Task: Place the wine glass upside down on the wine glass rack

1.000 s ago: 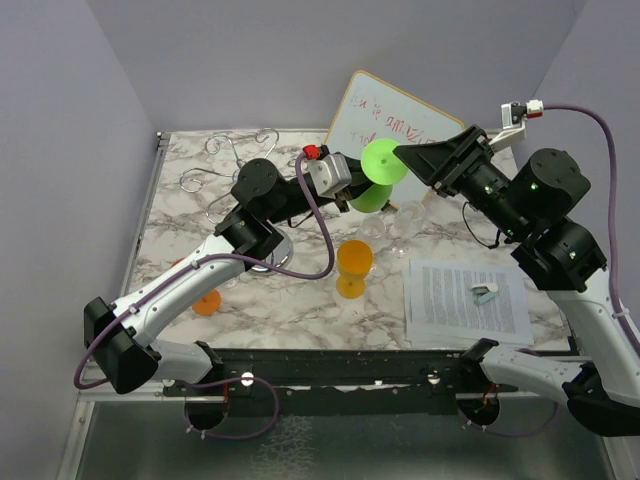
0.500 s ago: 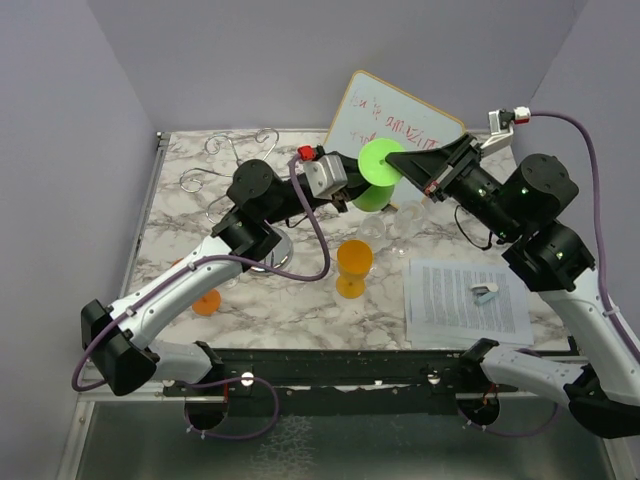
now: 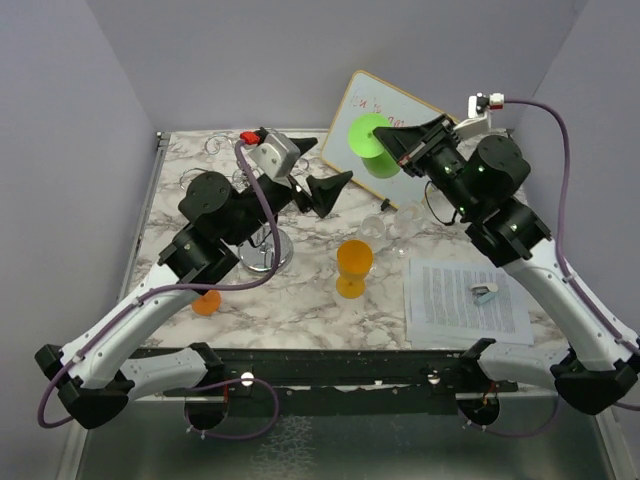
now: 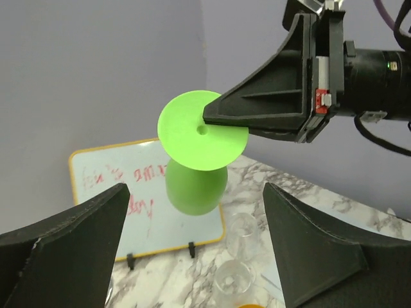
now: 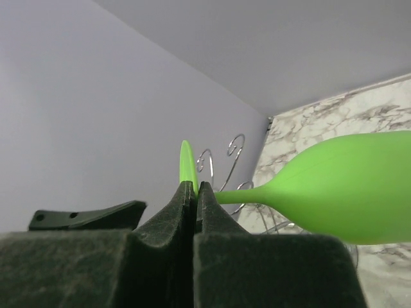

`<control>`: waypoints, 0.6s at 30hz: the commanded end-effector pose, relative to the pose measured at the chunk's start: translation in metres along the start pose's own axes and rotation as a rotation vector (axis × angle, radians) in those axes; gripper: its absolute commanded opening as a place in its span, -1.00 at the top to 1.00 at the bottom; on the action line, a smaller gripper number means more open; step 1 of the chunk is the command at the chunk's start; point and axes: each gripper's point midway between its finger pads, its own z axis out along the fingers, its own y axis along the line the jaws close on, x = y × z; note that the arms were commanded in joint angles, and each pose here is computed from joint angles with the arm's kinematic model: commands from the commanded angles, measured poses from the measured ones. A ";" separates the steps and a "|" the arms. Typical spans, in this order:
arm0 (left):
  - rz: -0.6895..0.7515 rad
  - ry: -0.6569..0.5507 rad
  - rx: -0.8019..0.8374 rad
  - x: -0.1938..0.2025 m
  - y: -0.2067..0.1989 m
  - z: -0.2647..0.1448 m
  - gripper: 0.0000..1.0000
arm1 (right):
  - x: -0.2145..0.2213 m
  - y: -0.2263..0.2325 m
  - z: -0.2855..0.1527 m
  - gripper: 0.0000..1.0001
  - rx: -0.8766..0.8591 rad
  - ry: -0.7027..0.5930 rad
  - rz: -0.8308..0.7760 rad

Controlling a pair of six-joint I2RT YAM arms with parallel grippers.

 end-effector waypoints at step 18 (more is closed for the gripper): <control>-0.113 0.073 -0.647 -0.041 0.092 -0.108 -0.73 | 0.090 -0.008 0.187 0.99 -0.172 0.233 -0.125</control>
